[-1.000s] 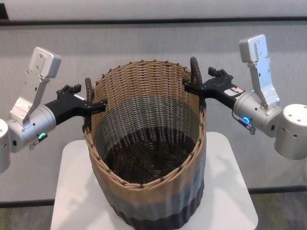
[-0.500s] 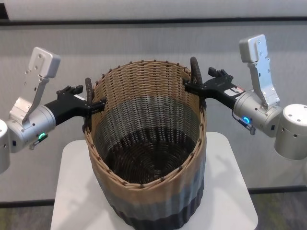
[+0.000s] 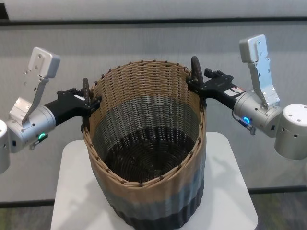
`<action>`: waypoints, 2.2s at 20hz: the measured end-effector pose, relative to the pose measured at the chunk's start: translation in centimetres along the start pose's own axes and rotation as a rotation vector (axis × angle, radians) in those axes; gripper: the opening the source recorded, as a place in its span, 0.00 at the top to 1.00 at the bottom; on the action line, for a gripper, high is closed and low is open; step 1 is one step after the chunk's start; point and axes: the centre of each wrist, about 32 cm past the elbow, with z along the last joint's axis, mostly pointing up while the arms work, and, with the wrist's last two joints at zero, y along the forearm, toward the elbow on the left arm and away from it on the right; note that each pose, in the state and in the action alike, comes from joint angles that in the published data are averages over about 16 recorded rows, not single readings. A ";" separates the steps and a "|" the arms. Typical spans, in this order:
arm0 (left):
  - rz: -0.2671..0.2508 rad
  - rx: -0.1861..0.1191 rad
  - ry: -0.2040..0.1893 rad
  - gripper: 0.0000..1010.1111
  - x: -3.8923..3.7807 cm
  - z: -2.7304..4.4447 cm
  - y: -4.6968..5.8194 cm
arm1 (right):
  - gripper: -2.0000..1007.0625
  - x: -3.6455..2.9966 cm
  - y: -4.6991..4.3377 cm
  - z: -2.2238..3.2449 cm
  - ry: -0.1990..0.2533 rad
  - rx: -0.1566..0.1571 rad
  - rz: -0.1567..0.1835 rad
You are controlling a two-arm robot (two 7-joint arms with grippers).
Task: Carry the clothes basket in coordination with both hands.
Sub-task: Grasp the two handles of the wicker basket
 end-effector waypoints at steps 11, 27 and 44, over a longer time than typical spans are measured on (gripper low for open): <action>0.000 0.000 0.002 0.86 0.01 -0.01 0.0 | 0.70 0.01 -0.02 -0.02 0.000 -0.001 0.000; 0.000 0.000 0.003 1.00 0.02 -0.02 0.0 | 0.83 0.02 -0.02 -0.02 0.000 -0.002 -0.001; 0.000 0.000 0.003 1.00 0.02 -0.02 0.0 | 0.83 0.02 -0.02 -0.02 0.000 -0.002 -0.001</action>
